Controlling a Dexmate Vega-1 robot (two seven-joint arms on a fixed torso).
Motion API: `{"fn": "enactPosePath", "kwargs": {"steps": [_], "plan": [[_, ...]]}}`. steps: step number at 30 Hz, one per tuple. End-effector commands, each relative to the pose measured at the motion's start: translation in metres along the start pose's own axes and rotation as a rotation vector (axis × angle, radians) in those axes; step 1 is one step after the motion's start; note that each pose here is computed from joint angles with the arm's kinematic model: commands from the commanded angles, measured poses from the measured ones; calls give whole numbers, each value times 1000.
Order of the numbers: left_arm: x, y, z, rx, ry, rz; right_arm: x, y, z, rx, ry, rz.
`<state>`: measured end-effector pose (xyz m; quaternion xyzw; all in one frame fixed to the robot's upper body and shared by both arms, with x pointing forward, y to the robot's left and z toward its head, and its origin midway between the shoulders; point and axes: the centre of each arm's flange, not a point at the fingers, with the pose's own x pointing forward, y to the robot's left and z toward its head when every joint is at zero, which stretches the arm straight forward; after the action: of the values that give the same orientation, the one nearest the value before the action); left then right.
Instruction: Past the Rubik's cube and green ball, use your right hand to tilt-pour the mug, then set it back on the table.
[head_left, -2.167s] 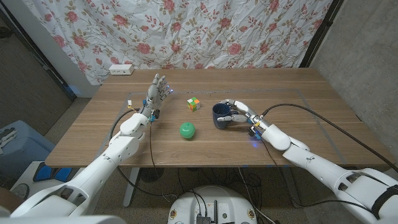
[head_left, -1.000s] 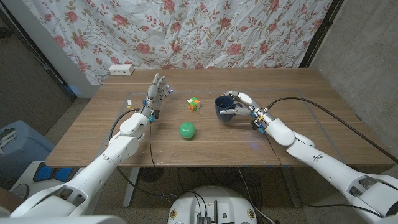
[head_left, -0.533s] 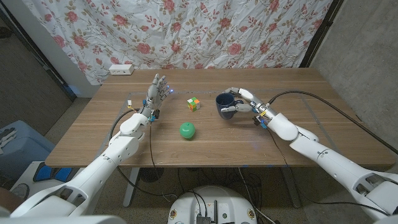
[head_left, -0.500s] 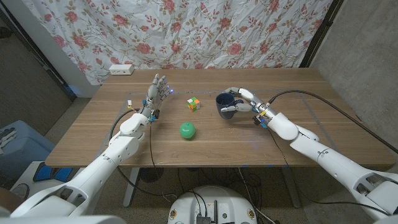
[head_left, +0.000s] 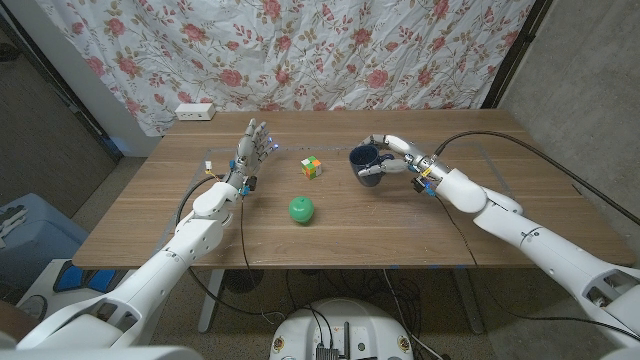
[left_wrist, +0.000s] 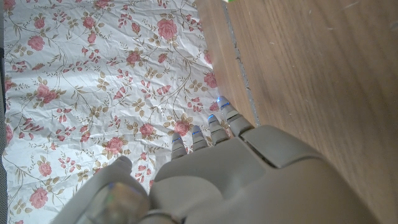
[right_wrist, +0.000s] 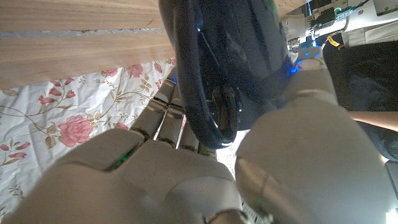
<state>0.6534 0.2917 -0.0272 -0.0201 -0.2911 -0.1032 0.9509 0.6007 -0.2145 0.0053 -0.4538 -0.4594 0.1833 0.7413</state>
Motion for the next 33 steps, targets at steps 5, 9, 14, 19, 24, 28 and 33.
{"fn": "enactPosePath", "kwargs": {"steps": [5,9,14,19,24,28,33], "plan": [[0,0,0,0,-1,0,6,-23,10,-130,35,102],[0,0,0,0,-1,0,8,-27,13,-167,39,125],[0,0,0,0,-1,0,11,-32,17,-205,47,156],[0,0,0,0,-1,0,13,-35,19,-240,49,175],[0,0,0,0,-1,0,16,-38,24,-286,54,199],[0,0,0,0,-1,0,18,-41,29,-328,59,221],[0,0,0,0,-1,0,22,-43,34,-369,68,251]]}}
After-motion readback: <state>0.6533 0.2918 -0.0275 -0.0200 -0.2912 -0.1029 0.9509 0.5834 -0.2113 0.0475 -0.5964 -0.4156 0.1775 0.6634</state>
